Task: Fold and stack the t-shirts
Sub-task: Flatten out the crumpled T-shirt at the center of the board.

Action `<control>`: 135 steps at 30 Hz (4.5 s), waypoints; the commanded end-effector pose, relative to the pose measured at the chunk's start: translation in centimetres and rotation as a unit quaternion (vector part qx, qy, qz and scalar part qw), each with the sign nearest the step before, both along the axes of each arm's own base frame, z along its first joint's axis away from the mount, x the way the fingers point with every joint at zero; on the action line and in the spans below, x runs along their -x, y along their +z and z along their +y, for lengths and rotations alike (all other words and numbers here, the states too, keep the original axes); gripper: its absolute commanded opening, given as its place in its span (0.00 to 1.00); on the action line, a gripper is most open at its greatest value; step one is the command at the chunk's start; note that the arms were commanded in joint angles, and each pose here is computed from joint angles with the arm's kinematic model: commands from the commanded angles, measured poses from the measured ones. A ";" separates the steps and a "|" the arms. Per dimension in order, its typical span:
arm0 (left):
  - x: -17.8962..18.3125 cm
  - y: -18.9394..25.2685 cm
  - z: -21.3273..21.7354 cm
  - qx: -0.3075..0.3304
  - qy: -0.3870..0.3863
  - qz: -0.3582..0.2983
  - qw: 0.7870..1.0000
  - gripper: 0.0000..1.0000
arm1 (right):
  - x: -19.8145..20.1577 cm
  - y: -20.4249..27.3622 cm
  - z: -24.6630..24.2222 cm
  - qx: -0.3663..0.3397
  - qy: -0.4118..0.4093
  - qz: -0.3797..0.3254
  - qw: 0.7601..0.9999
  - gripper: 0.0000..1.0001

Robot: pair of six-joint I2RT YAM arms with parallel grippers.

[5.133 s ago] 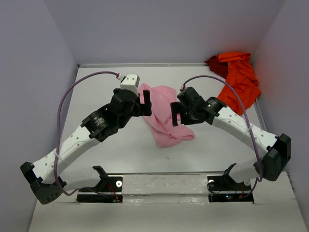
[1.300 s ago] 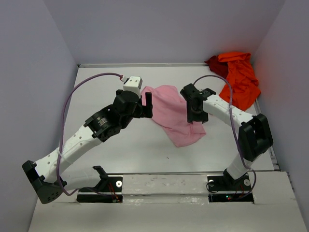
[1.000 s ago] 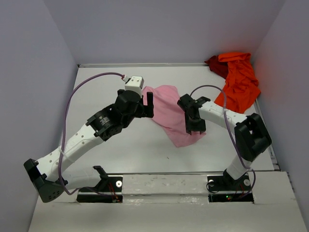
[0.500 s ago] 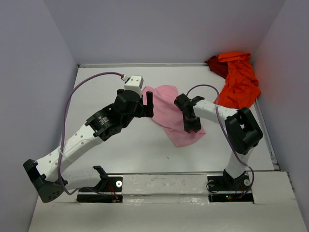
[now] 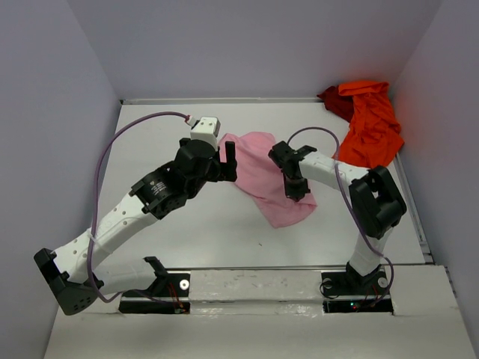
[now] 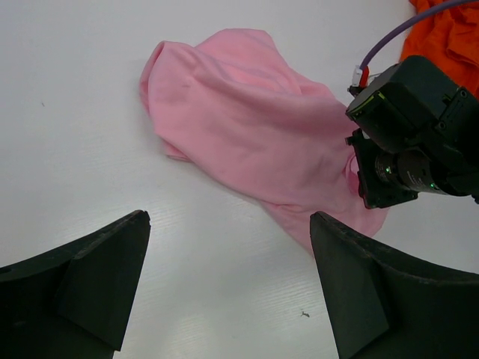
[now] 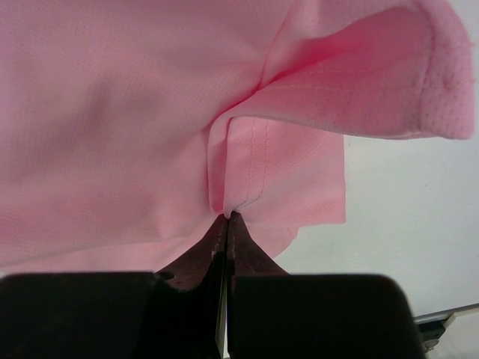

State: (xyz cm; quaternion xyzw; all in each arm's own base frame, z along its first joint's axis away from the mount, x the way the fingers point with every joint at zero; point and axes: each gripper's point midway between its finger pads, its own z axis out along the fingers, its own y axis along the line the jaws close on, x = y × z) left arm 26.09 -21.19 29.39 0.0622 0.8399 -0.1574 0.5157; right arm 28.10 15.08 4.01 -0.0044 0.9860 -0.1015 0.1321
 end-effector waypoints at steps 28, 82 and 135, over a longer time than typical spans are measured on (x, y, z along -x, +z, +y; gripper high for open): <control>-0.9 4.5 -0.5 0.023 0.001 -0.045 0.999 0.97 | -8.5 40.5 10.1 -0.317 0.146 -0.405 0.845 0.00; 1.6 2.9 11.6 0.048 0.207 -0.028 0.977 0.97 | 5.4 37.8 31.9 -0.481 0.417 -0.258 0.727 0.00; -1.6 -11.7 6.4 0.019 0.186 0.158 0.970 0.95 | -1.7 28.0 6.9 -0.051 0.116 -0.291 0.948 0.00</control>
